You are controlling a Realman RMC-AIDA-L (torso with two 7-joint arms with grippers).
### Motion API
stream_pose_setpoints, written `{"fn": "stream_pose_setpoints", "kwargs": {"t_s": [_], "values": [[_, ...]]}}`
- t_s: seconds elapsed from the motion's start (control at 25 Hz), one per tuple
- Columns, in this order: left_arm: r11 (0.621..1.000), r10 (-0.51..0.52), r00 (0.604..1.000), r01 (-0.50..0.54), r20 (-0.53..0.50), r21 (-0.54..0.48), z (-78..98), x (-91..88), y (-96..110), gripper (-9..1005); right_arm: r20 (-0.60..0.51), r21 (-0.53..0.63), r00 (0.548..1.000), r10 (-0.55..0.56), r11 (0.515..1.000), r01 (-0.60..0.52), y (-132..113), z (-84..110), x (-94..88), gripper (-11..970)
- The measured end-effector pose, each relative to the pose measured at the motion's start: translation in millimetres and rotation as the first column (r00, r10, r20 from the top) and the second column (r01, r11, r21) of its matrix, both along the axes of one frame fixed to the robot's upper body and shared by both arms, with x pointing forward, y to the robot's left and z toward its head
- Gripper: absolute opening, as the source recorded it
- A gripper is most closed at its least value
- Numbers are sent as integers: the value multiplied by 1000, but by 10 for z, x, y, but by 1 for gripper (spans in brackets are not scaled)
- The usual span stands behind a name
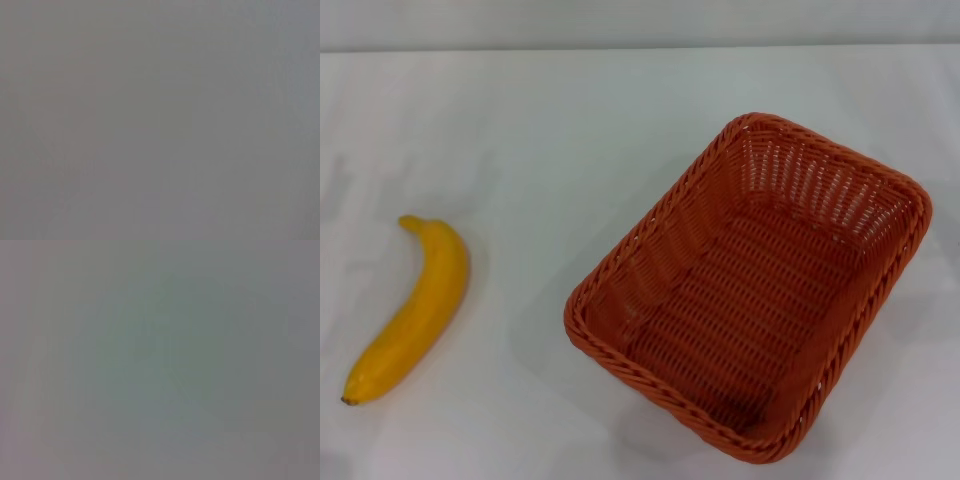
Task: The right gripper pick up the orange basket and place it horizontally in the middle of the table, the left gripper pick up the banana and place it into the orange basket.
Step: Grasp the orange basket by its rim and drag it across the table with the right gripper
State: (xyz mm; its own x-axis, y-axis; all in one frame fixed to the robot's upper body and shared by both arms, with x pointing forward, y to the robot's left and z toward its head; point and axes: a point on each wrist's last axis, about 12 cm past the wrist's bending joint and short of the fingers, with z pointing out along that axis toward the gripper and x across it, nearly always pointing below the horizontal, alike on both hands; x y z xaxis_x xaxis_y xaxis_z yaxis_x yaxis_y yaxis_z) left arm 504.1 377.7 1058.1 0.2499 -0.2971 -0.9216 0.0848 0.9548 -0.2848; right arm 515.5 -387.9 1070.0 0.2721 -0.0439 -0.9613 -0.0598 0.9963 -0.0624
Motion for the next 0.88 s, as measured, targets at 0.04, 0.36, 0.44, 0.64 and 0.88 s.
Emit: {"fn": "stream_pose_setpoints", "kwargs": {"t_s": [0.04,0.36,0.44,0.64,0.88], "values": [[1000,2,1000,-2,2,-1,5,-1,8,857,0,0,1000,0,1000,0,0,0,0,855],[1000,6,1000,-6,13,-16,41,-1,72,820,24,-13,1000,6,1000,-6,-16,45,3,852],[999,-2,1000,3,13,-32,67,0,119,810,27,-18,1000,6,1000,-6,-20,54,9,852],[999,-40,999,41,15,-33,163,30,209,787,33,-23,999,7,1000,-6,-27,76,27,850],[981,-189,980,185,-64,-64,418,71,408,758,35,-30,999,16,999,-15,-1,102,87,849]]}}
